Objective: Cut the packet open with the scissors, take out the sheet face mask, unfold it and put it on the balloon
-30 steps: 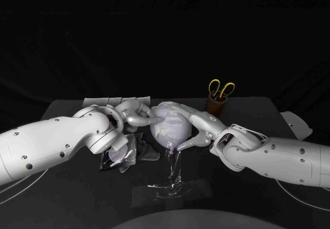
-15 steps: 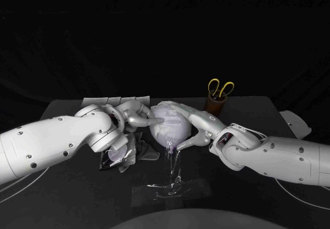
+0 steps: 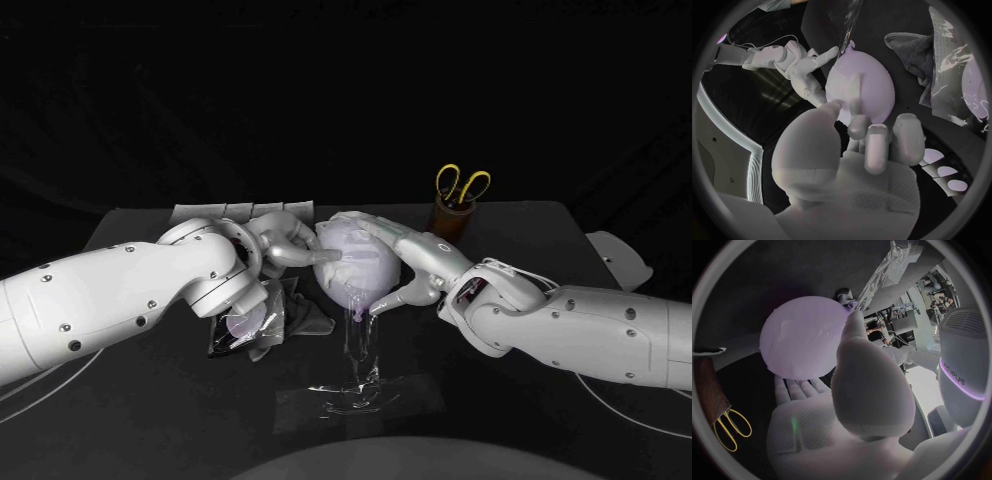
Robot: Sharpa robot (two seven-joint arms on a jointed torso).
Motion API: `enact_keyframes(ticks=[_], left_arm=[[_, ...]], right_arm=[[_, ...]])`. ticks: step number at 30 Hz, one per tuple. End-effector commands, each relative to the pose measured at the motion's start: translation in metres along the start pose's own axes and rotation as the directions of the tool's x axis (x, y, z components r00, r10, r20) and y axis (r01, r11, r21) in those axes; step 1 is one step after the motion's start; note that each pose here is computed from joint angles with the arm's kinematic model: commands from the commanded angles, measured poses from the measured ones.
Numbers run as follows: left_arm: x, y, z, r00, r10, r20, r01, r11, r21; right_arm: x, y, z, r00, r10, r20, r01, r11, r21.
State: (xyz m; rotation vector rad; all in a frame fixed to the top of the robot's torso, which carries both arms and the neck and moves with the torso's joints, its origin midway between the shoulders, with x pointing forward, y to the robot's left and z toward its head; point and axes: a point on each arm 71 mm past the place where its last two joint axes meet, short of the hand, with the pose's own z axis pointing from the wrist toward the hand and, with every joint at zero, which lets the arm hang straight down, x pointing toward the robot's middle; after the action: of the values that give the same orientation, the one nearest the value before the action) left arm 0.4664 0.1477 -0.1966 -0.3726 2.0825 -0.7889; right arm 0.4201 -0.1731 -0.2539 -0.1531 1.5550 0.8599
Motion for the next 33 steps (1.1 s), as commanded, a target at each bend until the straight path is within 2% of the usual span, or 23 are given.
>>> enact_keyframes(ticks=[1, 17, 33], left_arm=[[0.0017, -0.0015, 0.0006, 1.0, 0.024, -0.02, -0.025, 1.0, -0.01], [0.0006, 0.0005, 0.0017, 0.999, 0.025, -0.022, -0.026, 0.999, -0.028], [0.001, 0.0022, 0.0003, 0.998, -0.043, -0.049, 0.042, 0.999, -0.023]], right_arm=[[0.0061, 0.0003, -0.0011, 0.999, 0.002, -0.045, -0.002, 1.0, 0.003], [0.0065, 0.0006, -0.0005, 0.999, 0.004, -0.046, -0.003, 1.0, 0.003], [0.0065, -0.0003, -0.0008, 0.999, 0.003, -0.049, -0.003, 1.0, 0.007]])
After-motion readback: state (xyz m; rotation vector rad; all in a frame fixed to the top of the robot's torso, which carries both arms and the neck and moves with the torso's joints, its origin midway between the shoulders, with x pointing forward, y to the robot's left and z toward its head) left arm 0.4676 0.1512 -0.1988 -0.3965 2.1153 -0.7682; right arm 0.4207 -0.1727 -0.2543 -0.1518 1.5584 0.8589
